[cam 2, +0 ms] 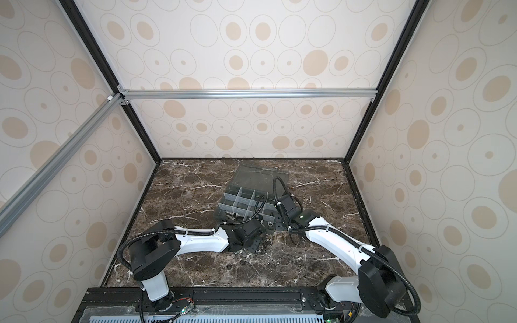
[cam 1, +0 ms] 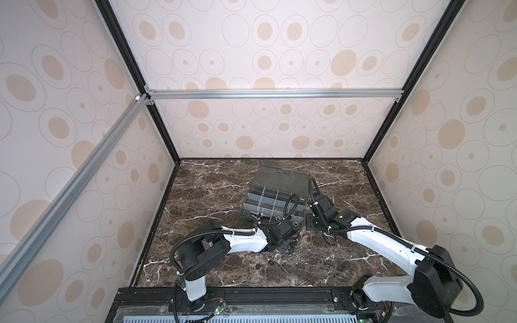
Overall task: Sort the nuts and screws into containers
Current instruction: 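Close the left gripper on the black bolt and lift while the right gripper draws back, then carry the black bolt into the compartment and open the left gripper, then withdraw the left gripper while the right gripper moves over the loose black bolts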
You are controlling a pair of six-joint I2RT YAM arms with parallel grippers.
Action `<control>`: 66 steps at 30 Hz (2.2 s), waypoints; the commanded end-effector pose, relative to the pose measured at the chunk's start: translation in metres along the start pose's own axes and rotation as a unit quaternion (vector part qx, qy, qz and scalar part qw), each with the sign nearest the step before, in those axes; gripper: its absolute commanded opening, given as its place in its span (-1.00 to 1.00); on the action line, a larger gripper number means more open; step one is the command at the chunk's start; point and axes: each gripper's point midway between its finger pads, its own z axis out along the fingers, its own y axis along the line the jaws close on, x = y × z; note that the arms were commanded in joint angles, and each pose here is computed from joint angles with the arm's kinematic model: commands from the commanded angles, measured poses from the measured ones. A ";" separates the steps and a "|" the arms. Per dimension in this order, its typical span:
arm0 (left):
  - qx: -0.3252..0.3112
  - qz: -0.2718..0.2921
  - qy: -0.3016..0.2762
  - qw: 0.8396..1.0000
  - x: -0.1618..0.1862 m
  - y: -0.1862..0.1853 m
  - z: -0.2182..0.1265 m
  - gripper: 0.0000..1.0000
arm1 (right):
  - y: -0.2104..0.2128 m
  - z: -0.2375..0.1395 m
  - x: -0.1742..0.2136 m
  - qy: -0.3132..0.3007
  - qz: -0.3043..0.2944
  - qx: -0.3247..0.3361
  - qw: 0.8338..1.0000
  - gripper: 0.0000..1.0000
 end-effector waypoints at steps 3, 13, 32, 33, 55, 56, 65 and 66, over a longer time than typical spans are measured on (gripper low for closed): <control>0.011 -0.003 -0.041 0.999 -0.026 -0.005 -0.030 -0.76 | -0.010 -0.008 0.000 -0.012 0.008 0.014 1.000 -0.20; 0.007 0.003 -0.149 0.989 -0.098 -0.007 -0.084 -0.75 | -0.016 -0.019 -0.004 -0.034 0.013 0.017 0.999 -0.20; 0.005 -0.005 -0.124 0.992 -0.169 0.000 -0.010 -0.74 | -0.041 -0.045 0.004 -0.069 0.018 0.036 0.997 -0.20; 0.007 -0.008 -0.121 0.993 -0.170 0.001 -0.007 -0.75 | -0.041 -0.045 0.004 -0.069 0.017 0.036 0.997 -0.20; 0.012 -0.058 -0.152 0.987 -0.169 0.016 -0.036 -0.32 | -0.035 -0.033 0.006 -0.059 0.005 0.031 0.998 -0.18; 0.011 -0.060 -0.153 0.986 -0.167 0.017 -0.038 -0.32 | -0.035 -0.032 0.008 -0.057 0.004 0.030 0.998 -0.18; 0.000 -0.099 -0.168 0.981 -0.148 0.038 -0.057 -0.31 | -0.031 -0.025 0.017 -0.039 0.004 0.017 0.999 -0.18; 0.000 -0.102 -0.171 0.980 -0.148 0.040 -0.060 -0.32 | -0.030 -0.024 0.019 -0.033 0.002 0.016 0.999 -0.18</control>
